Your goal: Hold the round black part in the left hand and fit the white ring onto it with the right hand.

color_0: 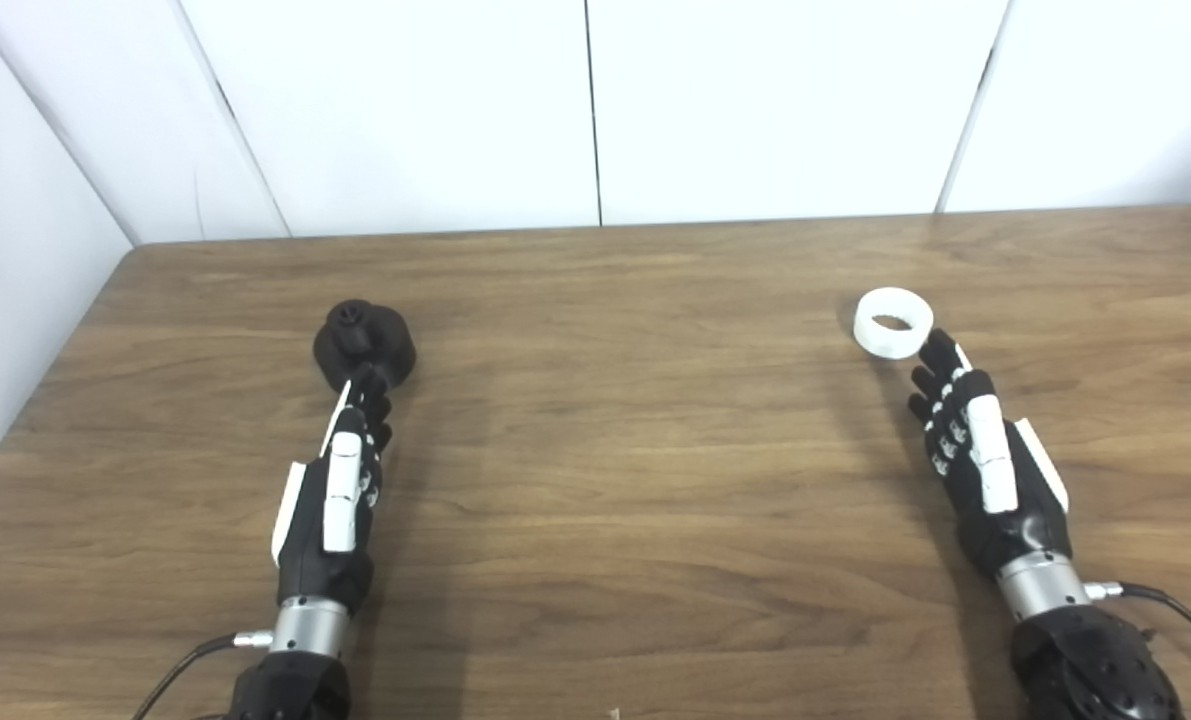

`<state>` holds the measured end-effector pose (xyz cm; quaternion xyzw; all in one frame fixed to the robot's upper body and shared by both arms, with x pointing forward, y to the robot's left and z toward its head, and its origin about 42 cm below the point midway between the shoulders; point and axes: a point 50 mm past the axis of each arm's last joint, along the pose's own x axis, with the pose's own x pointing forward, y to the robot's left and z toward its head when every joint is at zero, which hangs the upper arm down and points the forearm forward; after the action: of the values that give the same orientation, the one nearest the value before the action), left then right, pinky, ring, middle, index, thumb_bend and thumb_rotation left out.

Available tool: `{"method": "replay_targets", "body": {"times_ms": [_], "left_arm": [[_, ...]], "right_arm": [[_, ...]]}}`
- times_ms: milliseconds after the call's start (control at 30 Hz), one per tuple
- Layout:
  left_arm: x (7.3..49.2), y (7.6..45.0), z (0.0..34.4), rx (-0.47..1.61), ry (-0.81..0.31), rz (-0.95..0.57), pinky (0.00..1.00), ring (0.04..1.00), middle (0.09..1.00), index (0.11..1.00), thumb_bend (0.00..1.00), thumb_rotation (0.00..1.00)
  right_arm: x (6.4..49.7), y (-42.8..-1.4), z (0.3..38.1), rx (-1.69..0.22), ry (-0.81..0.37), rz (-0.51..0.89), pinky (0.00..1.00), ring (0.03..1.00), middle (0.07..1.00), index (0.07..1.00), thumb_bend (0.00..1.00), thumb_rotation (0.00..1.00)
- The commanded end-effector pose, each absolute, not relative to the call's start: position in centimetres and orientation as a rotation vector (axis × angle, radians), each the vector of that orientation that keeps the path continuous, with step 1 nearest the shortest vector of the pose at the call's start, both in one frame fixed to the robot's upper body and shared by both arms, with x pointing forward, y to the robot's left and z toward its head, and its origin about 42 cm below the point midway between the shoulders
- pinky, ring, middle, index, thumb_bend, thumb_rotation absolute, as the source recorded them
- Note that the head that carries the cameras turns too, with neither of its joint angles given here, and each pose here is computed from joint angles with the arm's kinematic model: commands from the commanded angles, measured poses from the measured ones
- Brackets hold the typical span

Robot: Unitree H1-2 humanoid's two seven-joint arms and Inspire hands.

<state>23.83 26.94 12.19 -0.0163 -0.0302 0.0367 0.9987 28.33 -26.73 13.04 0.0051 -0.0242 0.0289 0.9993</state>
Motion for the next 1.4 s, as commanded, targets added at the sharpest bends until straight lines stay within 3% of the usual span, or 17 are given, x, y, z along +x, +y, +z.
{"method": "replay_targets", "body": {"times_ms": [0, 467, 600, 700, 767, 800, 967, 1367], "left_arm": [[24.1, 26.7, 13.6, -0.016, -0.114, 0.063, 1.0, 1.0, 1.0, 1.0, 0.54, 1.0], [24.1, 26.8, 13.6, 0.029, -0.107, 0.079, 1.0, 1.0, 1.0, 1.0, 0.53, 0.98], [24.3, 28.2, 13.9, 0.25, -0.095, 0.118, 1.0, 1.0, 1.0, 1.0, 0.61, 0.81], [24.3, 30.0, 15.2, 0.433, -0.074, 0.146, 1.0, 1.0, 1.0, 1.0, 0.69, 0.56], [24.4, 30.9, 15.9, 0.511, -0.069, 0.164, 1.0, 1.0, 1.0, 1.0, 0.74, 0.47], [24.5, 31.6, 16.2, 0.56, -0.069, 0.178, 1.0, 1.0, 1.0, 0.991, 0.82, 0.42], [25.2, 33.9, 17.5, 0.698, -0.072, 0.208, 1.0, 1.0, 1.0, 0.973, 0.9, 0.37], [27.8, 37.3, 19.6, 0.857, -0.064, 0.246, 1.0, 1.0, 0.999, 0.911, 0.94, 0.31]], "right_arm": [[29.4, -26.7, 15.2, 0.006, -0.147, 0.073, 1.0, 1.0, 1.0, 0.988, 0.57, 1.0], [30.0, -26.8, 15.6, -0.004, -0.165, 0.09, 1.0, 1.0, 1.0, 0.986, 0.56, 1.0], [30.1, -27.0, 15.6, -0.013, -0.167, 0.089, 1.0, 1.0, 1.0, 0.988, 0.56, 1.0], [30.1, -27.3, 15.6, -0.019, -0.162, 0.09, 1.0, 1.0, 1.0, 0.987, 0.57, 1.0], [30.1, -27.5, 15.6, -0.022, -0.16, 0.088, 1.0, 1.0, 1.0, 0.988, 0.58, 1.0], [30.1, -27.5, 15.5, -0.023, -0.158, 0.086, 1.0, 1.0, 1.0, 0.986, 0.58, 1.0], [30.1, -27.6, 15.4, -0.026, -0.148, 0.08, 1.0, 1.0, 1.0, 0.981, 0.59, 1.0], [30.1, -27.4, 15.3, -0.035, -0.142, 0.072, 1.0, 1.0, 1.0, 0.967, 0.62, 1.0]]}}
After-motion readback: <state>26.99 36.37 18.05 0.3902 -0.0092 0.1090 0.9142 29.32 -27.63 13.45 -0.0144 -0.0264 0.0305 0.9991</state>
